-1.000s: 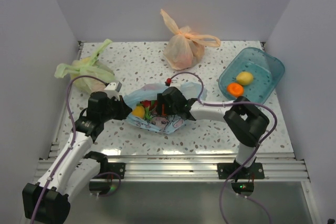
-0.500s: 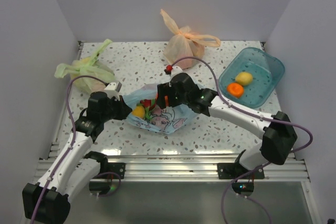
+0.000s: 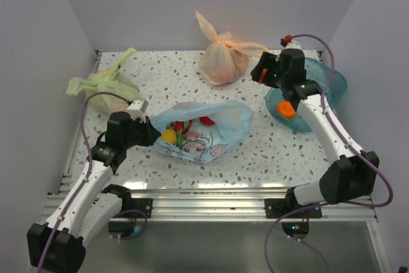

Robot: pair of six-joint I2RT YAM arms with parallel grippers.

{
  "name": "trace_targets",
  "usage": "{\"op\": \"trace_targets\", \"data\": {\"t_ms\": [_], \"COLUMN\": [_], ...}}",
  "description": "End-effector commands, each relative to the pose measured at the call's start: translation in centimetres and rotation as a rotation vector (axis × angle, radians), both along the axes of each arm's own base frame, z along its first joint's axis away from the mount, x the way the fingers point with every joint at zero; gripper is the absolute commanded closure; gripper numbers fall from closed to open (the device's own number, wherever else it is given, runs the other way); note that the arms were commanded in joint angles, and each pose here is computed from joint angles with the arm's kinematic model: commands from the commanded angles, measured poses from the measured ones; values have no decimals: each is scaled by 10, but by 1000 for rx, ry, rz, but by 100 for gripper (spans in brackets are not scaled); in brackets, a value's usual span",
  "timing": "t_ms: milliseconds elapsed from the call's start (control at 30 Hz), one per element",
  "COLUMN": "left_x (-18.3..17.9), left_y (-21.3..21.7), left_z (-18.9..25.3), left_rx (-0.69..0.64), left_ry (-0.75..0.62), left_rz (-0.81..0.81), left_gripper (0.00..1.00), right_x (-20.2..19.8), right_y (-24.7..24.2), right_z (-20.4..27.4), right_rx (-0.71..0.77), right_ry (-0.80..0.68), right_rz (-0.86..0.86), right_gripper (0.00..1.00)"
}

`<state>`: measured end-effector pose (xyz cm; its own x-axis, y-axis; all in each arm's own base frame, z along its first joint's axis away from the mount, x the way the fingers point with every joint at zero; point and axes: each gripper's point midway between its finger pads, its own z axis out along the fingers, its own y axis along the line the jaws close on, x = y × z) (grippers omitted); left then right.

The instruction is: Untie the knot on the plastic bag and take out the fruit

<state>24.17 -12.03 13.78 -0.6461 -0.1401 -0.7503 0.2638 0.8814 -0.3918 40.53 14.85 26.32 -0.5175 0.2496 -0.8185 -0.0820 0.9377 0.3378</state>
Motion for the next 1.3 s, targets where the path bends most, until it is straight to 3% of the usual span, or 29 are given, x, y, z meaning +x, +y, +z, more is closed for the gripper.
{"op": "trace_targets", "data": {"t_ms": [0,167,367,433,467,533,567,667,933,1133,1267], "left_x": [6,6,6,6,6,6,6,6,6,6,7], "left_y": [-2,-1,-2,-2,-2,-2,-2,-2,-3,-2,-3], "left_z": [10,10,10,10,10,9,10,10,9,8,8], "left_rx": [-13,-13,-13,-13,-13,-13,-14,-15,-14,-14,-14], "left_ry": [-60,-63,-64,-62,-62,-61,-62,-63,-61,-54,-52], "left_rz": [-12,-11,-15,-16,-18,-16,-18,-17,-21,-18,-19], "left_gripper": [95,95,95,95,95,95,95,95,95,95,95], "right_x": [20,19,-5,-7,-9,-8,-10,-11,-12,-17,-45], "right_y": [-74,-171,-242,-247,-248,-247,-246,-246,-202,-81,10], "right_z": [-8,-59,-112,-117,-123,-125,-126,-122,-63,-6,15], "right_rx": [57,72,63,59,50,50,49,51,10,-133,-202], "right_ry": [7,85,185,198,222,236,244,238,118,-27,-108], "right_rz": [-244,-564,-827,-847,-851,-846,-848,-843,-625,-181,141], "right_gripper": [63,60,53,44,32,19,7,1,1,2,3]}}
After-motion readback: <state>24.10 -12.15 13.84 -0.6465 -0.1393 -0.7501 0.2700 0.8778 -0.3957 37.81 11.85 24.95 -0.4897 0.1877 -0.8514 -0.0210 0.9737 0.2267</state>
